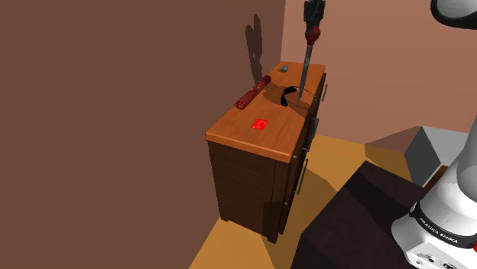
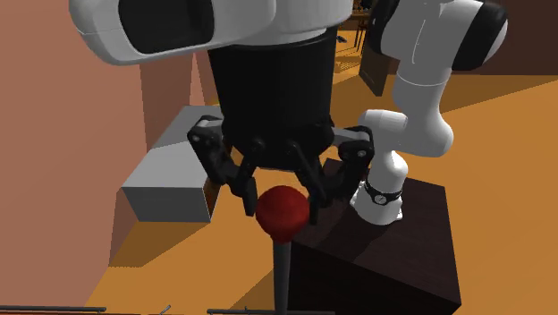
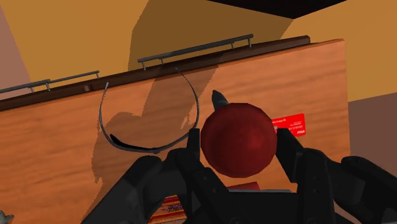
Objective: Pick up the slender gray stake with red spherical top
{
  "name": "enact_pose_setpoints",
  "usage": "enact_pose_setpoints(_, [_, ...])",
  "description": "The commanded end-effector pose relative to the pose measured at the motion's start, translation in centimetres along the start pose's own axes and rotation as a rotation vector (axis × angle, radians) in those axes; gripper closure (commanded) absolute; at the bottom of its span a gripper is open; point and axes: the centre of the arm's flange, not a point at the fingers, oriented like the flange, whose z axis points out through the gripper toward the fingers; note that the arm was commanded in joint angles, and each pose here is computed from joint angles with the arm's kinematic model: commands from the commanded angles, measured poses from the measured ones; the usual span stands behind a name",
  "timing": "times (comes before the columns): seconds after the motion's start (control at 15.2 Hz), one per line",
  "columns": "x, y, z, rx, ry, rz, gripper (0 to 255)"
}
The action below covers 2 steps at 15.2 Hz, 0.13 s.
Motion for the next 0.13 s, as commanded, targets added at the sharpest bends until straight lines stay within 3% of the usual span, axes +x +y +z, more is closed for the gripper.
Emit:
enact_pose_setpoints(0.0, [-0.09, -0.08, -0.62, 0.000, 0.000, 0.000, 255])
enact_pose_setpoints(0.07, [-0.09, -0.08, -0.62, 0.000, 0.000, 0.000, 255])
